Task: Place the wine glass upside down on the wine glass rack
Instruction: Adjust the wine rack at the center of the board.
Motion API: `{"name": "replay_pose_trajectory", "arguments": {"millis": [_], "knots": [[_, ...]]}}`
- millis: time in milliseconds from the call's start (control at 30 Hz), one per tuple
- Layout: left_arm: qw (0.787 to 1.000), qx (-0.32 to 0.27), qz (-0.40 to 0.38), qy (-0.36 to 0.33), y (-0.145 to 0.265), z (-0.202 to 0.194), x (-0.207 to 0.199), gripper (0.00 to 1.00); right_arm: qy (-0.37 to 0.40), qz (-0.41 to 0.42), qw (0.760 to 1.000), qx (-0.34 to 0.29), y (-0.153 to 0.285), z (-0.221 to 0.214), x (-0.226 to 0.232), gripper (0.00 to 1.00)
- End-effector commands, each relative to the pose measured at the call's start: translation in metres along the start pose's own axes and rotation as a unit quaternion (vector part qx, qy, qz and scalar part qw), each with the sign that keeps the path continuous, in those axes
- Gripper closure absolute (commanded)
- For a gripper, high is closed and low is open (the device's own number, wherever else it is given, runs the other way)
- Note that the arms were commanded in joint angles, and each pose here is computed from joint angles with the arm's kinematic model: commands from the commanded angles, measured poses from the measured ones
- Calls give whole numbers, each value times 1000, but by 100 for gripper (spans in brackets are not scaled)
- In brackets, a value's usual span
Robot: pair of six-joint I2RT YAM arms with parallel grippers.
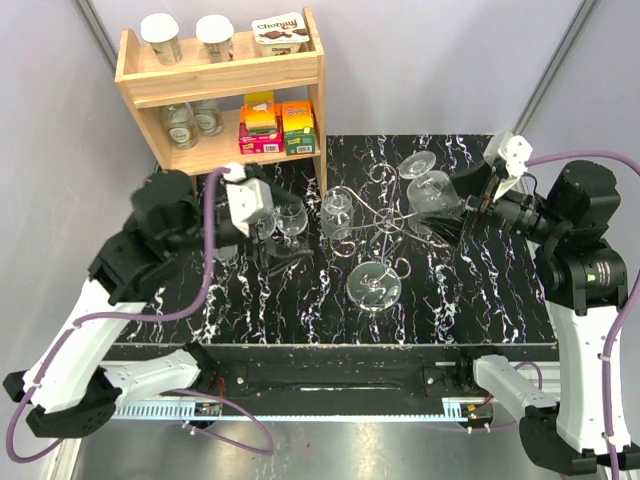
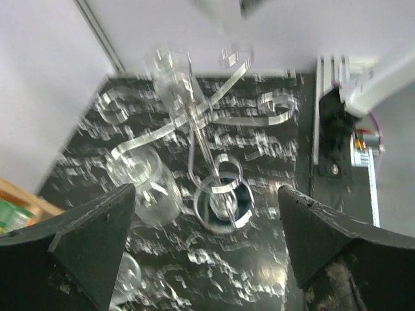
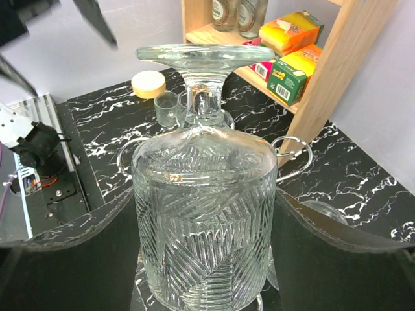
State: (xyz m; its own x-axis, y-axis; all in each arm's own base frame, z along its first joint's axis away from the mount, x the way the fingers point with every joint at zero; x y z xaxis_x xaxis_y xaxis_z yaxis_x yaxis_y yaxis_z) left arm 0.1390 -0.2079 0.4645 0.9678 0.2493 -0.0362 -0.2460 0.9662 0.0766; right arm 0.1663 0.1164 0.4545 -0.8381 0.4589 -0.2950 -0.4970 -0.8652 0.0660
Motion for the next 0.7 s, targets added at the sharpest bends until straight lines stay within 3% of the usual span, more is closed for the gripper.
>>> {"name": "replay_pose_trajectory", "arguments": {"millis": [0,167,333,667], "knots": [[997,69,10,35,-4,-66,9,7,43,-25,999,-19,-2,24,-17,100],[992,103,-1,67,-10,-128,11,10,42,-32,998,-17,-6,26,-29,100],[992,87,-11,88,-23,-157,18,11,51,-46,997,-18,-6,33,-40,100],[992,-74,-25,103,-50,-162,39,10,32,-59,998,-15,-7,33,-61,100]]}}
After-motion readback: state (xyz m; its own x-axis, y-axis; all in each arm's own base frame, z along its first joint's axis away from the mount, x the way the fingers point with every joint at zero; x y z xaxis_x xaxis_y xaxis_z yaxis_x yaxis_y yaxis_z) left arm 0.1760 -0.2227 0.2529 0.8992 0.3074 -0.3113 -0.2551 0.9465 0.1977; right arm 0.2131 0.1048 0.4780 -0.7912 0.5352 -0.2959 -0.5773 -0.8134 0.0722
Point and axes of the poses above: each gripper's point midway between its finger pads, its own y axis back along the fingers, its own x axis along the line the jaws close on, z = x × y, the point moved 5 cm from there along y, back along the fingers, and after that the axes turned 14 degrees about y, right-handed, at the moved point
